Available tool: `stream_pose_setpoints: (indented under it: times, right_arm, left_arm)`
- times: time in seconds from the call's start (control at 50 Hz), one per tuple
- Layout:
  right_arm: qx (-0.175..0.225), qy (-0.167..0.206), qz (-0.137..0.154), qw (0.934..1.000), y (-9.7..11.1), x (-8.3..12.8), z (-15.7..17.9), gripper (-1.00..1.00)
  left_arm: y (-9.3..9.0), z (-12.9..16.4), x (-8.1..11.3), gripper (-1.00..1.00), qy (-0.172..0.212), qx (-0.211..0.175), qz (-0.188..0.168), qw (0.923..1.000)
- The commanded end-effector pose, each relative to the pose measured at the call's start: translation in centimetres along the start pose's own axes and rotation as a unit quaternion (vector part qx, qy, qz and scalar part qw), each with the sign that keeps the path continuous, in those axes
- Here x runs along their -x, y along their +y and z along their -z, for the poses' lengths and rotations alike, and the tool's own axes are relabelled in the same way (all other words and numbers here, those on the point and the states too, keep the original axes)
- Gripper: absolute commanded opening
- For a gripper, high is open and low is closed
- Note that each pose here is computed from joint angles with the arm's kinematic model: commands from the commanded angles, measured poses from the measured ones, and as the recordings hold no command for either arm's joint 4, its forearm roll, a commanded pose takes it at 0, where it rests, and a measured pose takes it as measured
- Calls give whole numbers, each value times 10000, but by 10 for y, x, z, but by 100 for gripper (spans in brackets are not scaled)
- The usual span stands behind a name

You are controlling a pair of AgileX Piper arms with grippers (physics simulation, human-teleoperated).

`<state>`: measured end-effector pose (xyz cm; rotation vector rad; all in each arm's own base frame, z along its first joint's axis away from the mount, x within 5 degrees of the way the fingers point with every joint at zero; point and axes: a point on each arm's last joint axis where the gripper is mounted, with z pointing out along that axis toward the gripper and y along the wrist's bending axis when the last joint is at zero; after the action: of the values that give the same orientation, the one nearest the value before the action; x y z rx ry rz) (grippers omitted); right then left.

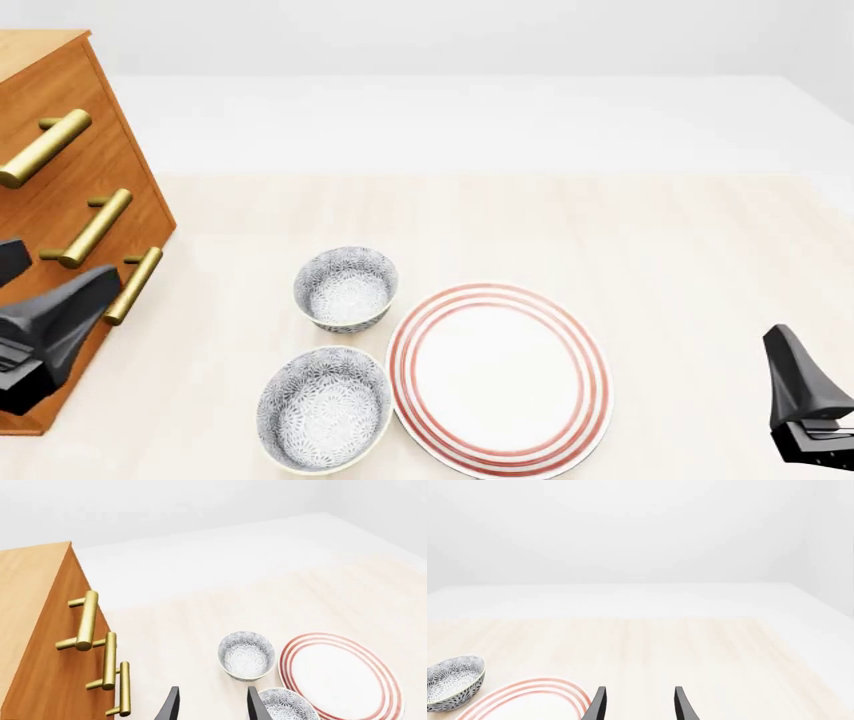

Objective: Stack the bowl in the middle on the bowl at the back.

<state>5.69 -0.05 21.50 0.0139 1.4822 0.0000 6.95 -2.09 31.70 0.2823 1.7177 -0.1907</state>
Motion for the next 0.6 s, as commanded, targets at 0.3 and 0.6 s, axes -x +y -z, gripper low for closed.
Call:
stream_pose_setpoints:
  times: [0.3, 0.6]
  right_arm:
    - [-18, -2, -25, 10000, 0, 1, 0, 100]
    - [-17, -9, -14, 10000, 0, 1, 0, 100]
  left_arm:
    - [-18, -53, 10, 100, 2352, -579, 451, 9692]
    - [-33, -57, -2, 100, 2775, -673, 1432, 9476]
